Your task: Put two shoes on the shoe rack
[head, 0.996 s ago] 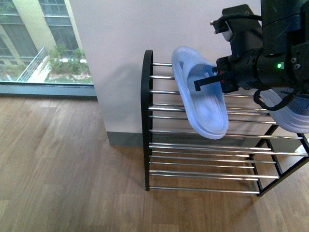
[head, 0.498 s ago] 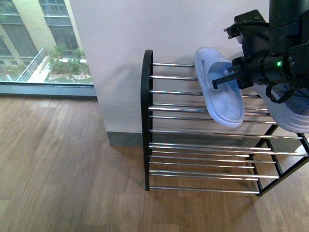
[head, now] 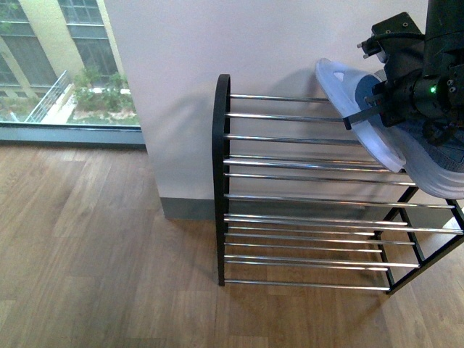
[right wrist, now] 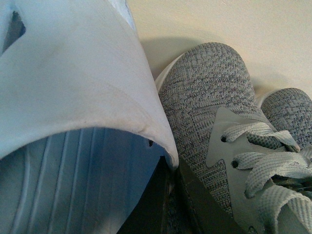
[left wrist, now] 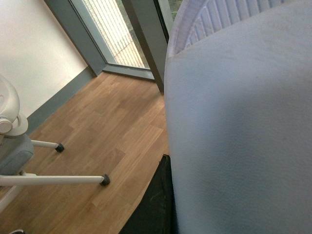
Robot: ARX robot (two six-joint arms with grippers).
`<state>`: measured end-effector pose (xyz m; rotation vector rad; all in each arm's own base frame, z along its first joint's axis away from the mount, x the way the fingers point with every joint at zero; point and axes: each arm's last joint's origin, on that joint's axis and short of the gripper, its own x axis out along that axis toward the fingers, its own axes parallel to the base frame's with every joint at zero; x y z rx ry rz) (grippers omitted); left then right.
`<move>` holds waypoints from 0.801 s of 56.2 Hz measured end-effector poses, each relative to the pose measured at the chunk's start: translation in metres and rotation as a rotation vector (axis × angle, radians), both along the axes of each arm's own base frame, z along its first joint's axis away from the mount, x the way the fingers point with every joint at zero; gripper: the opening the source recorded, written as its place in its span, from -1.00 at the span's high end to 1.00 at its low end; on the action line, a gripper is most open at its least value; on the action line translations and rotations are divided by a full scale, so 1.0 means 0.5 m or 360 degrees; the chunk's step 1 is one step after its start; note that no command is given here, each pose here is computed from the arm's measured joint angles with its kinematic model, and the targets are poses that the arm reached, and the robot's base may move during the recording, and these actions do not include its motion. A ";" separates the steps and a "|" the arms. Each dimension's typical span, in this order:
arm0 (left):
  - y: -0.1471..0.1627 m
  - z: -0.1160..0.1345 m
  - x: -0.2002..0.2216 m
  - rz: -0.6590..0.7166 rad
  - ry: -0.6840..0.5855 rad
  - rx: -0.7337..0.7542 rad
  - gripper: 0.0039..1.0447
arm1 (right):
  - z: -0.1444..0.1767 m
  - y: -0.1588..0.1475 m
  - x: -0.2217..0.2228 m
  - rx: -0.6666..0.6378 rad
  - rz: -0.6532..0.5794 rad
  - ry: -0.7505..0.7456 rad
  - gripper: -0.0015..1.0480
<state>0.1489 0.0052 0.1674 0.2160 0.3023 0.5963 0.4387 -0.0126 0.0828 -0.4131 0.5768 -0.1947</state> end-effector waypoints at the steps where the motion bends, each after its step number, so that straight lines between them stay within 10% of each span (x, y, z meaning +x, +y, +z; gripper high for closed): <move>1: 0.000 0.000 0.000 0.0000 0.0000 0.0000 0.97 | 0.000 0.000 0.000 0.0003 0.0003 0.0004 0.97; 22: 0.000 0.000 0.000 0.0000 0.0000 0.0000 0.97 | -0.003 0.019 -0.002 0.0033 0.0062 0.0034 0.94; 45: 0.000 0.000 0.000 0.0000 0.0000 0.0000 0.97 | 0.024 0.026 -0.032 0.0084 0.0195 0.0128 -0.33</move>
